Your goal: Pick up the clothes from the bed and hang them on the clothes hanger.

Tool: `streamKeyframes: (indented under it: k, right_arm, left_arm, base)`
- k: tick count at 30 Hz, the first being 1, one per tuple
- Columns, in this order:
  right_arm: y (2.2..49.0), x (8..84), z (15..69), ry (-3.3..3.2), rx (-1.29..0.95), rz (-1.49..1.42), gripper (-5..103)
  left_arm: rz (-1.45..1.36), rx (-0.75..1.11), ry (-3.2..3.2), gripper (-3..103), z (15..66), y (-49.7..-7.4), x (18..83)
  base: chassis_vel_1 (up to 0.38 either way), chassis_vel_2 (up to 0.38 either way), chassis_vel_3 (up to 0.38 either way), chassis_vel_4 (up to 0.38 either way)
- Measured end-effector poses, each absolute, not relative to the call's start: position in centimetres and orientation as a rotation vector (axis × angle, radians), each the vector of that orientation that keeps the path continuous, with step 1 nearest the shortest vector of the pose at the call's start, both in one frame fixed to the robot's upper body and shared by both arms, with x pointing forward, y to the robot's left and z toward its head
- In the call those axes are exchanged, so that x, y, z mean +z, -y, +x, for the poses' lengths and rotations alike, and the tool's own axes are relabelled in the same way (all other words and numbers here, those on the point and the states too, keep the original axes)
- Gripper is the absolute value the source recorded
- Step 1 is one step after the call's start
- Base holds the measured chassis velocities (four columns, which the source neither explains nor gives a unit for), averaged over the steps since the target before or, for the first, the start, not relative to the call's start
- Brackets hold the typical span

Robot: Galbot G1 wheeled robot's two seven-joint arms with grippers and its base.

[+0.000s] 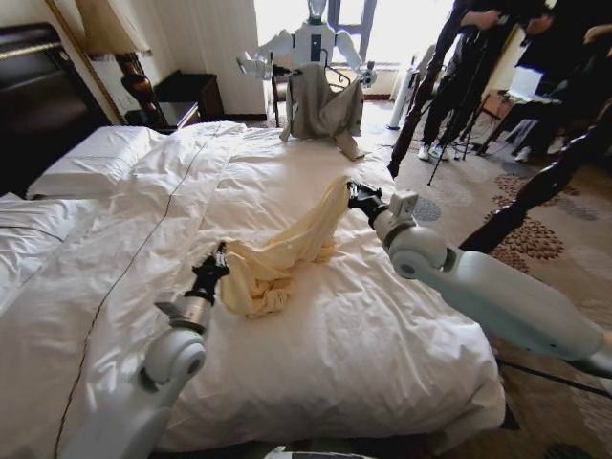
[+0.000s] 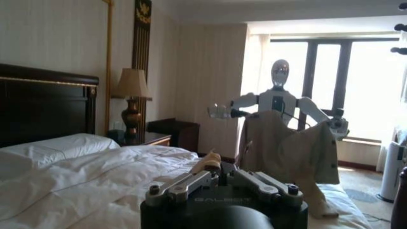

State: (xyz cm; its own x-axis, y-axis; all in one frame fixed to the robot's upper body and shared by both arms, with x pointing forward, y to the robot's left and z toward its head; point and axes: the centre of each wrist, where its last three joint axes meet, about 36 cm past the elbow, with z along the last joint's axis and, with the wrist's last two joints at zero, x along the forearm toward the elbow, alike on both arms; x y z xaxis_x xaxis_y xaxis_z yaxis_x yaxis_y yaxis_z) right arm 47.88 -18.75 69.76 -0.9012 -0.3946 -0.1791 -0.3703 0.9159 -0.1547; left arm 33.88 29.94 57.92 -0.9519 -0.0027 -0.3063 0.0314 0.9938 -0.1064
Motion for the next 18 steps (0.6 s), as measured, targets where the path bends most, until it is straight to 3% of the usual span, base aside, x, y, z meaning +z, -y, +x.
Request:
streamKeyframes:
  k: [10, 18]
  right_arm:
    - [20.3, 76.7, 45.5, -2.731, -0.147, -0.618, 0]
    - [21.4, 82.8, 40.6, -2.609, -0.145, -0.719, 0]
  left_arm:
    - [0.037, -0.108, -2.712, 2, 30.7, -32.1, 64.8]
    - [-0.012, -0.089, -2.621, 2, 28.1, -34.5, 69.1]
  base:
    - [0.000, 0.000, 0.000, 0.000]
    - [0.000, 0.000, 0.000, 0.000]
